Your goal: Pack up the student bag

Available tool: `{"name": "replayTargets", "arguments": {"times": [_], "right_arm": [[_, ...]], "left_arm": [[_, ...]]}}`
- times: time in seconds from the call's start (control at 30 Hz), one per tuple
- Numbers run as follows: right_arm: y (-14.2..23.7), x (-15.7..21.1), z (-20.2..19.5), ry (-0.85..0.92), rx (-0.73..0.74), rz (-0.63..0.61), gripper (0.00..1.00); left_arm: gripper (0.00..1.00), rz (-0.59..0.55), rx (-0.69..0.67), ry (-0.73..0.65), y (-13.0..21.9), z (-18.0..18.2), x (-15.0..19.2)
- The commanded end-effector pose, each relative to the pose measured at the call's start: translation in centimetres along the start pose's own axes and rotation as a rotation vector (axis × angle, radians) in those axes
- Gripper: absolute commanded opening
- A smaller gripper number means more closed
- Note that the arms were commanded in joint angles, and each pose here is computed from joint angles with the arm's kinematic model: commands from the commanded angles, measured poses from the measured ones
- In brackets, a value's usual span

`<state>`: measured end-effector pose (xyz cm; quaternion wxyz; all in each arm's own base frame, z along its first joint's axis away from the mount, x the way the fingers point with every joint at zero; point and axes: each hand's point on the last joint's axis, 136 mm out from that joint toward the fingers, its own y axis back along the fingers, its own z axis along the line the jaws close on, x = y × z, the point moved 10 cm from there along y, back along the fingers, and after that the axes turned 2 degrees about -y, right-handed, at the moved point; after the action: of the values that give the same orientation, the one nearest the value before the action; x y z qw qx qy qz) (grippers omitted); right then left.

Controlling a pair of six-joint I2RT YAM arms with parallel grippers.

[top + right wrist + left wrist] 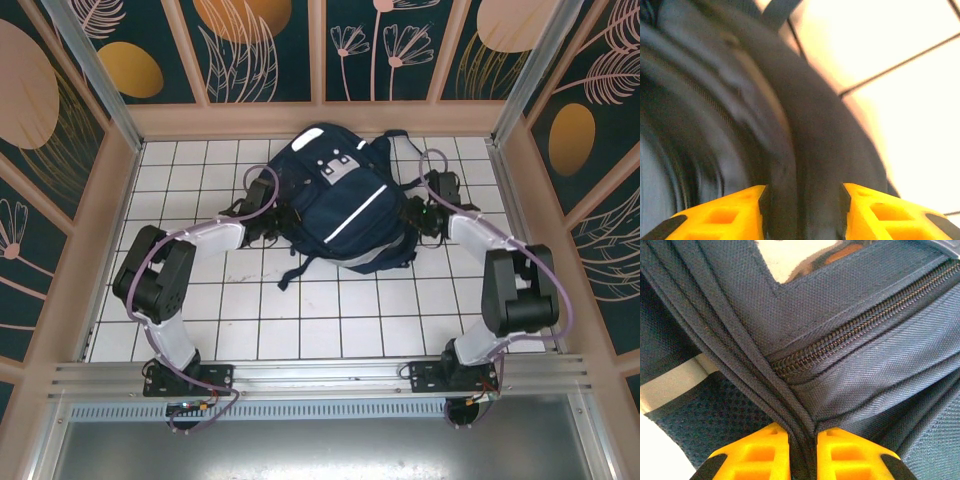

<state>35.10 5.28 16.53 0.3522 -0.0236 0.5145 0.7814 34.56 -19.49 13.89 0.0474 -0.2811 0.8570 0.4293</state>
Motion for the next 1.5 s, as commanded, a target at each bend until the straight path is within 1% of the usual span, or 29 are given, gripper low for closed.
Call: {"name": "replayTargets", "arguments": {"times": [0.0, 0.07, 0.13, 0.23, 0.3, 0.43, 0.47, 0.5, 0.63, 0.77, 0.8, 0.87, 1.03, 1.1, 1.17, 1.23, 1.3, 1.33, 1.37, 1.4, 1.47], "right_arm": [[-0.5, -3.0, 0.5, 0.036, -0.004, -0.065, 0.43], [-1.0, -4.4, 0.6, 0.036, 0.007, -0.077, 0.43], [-1.4, -5.5, 0.6, 0.021, 0.013, -0.073, 0.43], [-0.3, -6.1, 1.6, 0.011, -0.023, -0.077, 0.44], [1.1, -5.5, 2.4, 0.014, -0.037, -0.075, 0.48], [3.8, -3.2, 2.9, -0.039, -0.013, -0.027, 0.51], [4.5, -2.3, 2.9, -0.054, -0.014, -0.013, 0.51], [5.0, -1.4, 2.8, -0.065, -0.006, -0.005, 0.51], [6.5, 2.2, 1.7, -0.106, -0.006, 0.05, 0.51], [7.0, 5.0, 0.0, -0.197, -0.023, 0.099, 0.47], [7.0, 5.5, -0.4, -0.214, -0.022, 0.106, 0.46], [6.9, 6.1, -0.8, -0.234, -0.021, 0.115, 0.43], [5.5, 6.6, -1.1, -0.258, -0.02, 0.164, 0.42], [4.9, 6.6, -1.2, -0.257, -0.016, 0.171, 0.39], [4.4, 6.5, -1.2, -0.259, -0.019, 0.173, 0.33], [3.8, 6.5, -1.1, -0.261, -0.029, 0.182, 0.25], [3.9, 6.1, -0.5, -0.241, -0.083, 0.174, 0.14], [4.2, 5.8, -0.1, -0.23, -0.114, 0.155, 0.09], [4.8, 5.3, 0.4, -0.213, -0.156, 0.121, 0.02], [5.5, 4.7, 1.0, -0.194, -0.203, 0.081, 0.0], [6.9, 3.4, 1.8, -0.172, -0.296, 0.006, 0.0]], "left_arm": [[0.12, 0.128, 0.068, 0.117, -0.5, -1.2, 3.3], [0.13, 0.147, 0.119, 0.121, -0.8, -3.2, 4.2], [0.17, 0.153, 0.125, 0.106, -1.0, -4.8, 4.7], [0.23, 0.127, 0.095, 0.089, -0.4, -5.3, 4.3], [0.32, 0.088, 0.057, 0.064, 0.5, -5.2, 3.9], [0.44, 0.062, 0.036, 0.036, 2.1, -4.8, 3.2], [0.45, 0.065, 0.013, 0.035, 2.1, -4.3, 3.2], [0.45, 0.048, 0.017, 0.032, 3.2, -4.4, 3.0], [0.45, 0.044, -0.02, 0.041, 4.1, -2.9, 3.2], [0.45, 0.061, -0.028, 0.056, 3.8, -1.9, 3.7], [0.45, 0.083, -0.051, 0.065, 3.2, -0.9, 4.3], [0.43, 0.111, -0.045, 0.08, 2.5, -0.3, 4.7], [0.44, 0.149, -0.035, 0.092, 1.1, 0.2, 5.2], [0.43, 0.158, -0.042, 0.093, 0.3, 0.5, 5.4], [0.44, 0.159, -0.04, 0.097, -0.1, 0.6, 5.4], [0.43, 0.165, -0.035, 0.103, -0.5, 0.7, 5.4], [0.43, 0.173, -0.027, 0.108, -0.7, 0.8, 5.6], [0.42, 0.173, -0.027, 0.107, -0.8, 0.8, 5.6], [0.42, 0.168, -0.027, 0.107, -0.8, 0.8, 5.5], [0.42, 0.161, -0.025, 0.103, -0.7, 0.8, 5.4], [0.42, 0.156, -0.025, 0.101, -0.8, 0.7, 5.3]]}}
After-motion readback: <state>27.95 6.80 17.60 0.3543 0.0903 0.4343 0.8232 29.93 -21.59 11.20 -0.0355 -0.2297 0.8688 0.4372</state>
